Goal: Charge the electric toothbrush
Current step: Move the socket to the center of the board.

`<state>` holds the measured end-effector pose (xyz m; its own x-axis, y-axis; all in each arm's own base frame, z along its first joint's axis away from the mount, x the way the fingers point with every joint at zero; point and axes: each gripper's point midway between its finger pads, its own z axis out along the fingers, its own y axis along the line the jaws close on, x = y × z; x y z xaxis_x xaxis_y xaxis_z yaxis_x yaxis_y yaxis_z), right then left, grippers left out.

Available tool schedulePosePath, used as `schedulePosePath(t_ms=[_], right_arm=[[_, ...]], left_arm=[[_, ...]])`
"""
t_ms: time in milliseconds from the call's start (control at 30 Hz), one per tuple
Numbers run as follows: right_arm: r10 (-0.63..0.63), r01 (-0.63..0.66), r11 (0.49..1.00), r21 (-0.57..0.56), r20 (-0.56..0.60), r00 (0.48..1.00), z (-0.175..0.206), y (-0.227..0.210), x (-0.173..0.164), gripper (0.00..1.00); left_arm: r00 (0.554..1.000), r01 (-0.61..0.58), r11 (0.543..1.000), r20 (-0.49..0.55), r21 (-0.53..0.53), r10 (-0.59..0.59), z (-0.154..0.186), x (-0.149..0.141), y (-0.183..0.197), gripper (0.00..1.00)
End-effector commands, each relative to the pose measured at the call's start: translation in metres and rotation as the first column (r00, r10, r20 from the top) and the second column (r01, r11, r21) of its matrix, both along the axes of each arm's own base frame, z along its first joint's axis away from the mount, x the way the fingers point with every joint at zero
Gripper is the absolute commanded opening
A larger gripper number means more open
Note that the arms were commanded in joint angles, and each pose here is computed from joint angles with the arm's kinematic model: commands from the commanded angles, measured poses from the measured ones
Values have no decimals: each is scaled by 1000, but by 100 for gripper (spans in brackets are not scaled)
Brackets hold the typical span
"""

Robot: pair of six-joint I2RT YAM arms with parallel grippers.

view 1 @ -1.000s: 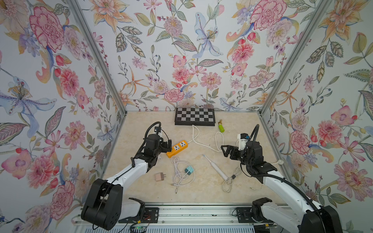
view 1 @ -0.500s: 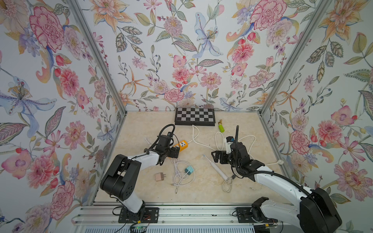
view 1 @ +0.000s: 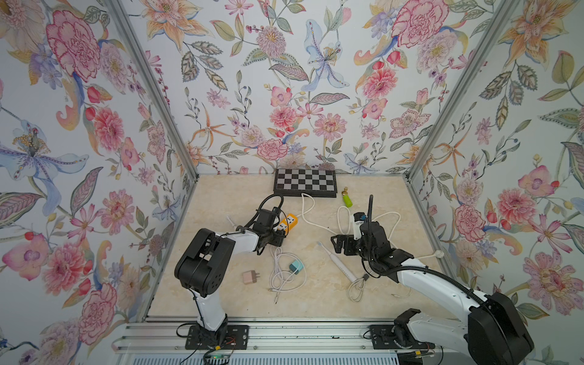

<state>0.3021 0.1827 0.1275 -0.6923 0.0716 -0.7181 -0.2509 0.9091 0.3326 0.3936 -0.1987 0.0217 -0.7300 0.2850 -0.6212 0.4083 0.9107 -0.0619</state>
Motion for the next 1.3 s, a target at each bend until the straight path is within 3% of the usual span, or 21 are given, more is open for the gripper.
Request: schedulePosePath(t_ms=[0, 133, 367, 600, 767, 900, 1067, 1267], right_arm=[[-8, 9, 1000, -25, 18, 1000, 5, -2, 4, 100], [-23, 24, 999, -33, 19, 1000, 3, -7, 5, 100], [-57, 57, 998, -18, -9, 998, 0, -17, 3, 100], [-48, 47, 998, -29, -34, 998, 1, -21, 0, 100], [1, -3, 1000, -24, -68, 998, 1, -15, -7, 100], [36, -37, 999, -9, -105, 994, -1, -13, -19, 100], [44, -42, 999, 24, -111, 993, -2, -14, -30, 100], [39, -36, 998, 42, -86, 996, 4, -17, -36, 100]], left_arm=[[1000, 29, 1000, 2, -1, -29, 1, 13, -19, 61], [999, 29, 999, -17, 20, -29, 2, 22, -38, 55], [997, -47, 998, -62, 31, 49, -5, -2, -66, 53], [994, -97, 995, -41, -11, 97, 15, -24, -93, 74], [997, -78, 996, -24, -37, 78, 30, -35, -97, 73], [999, -12, 999, -39, -44, 11, 32, -65, -105, 74], [997, 16, 997, -75, 71, -10, 9, -84, -99, 73], [992, 63, 993, -113, 97, -52, 0, -101, -105, 70]])
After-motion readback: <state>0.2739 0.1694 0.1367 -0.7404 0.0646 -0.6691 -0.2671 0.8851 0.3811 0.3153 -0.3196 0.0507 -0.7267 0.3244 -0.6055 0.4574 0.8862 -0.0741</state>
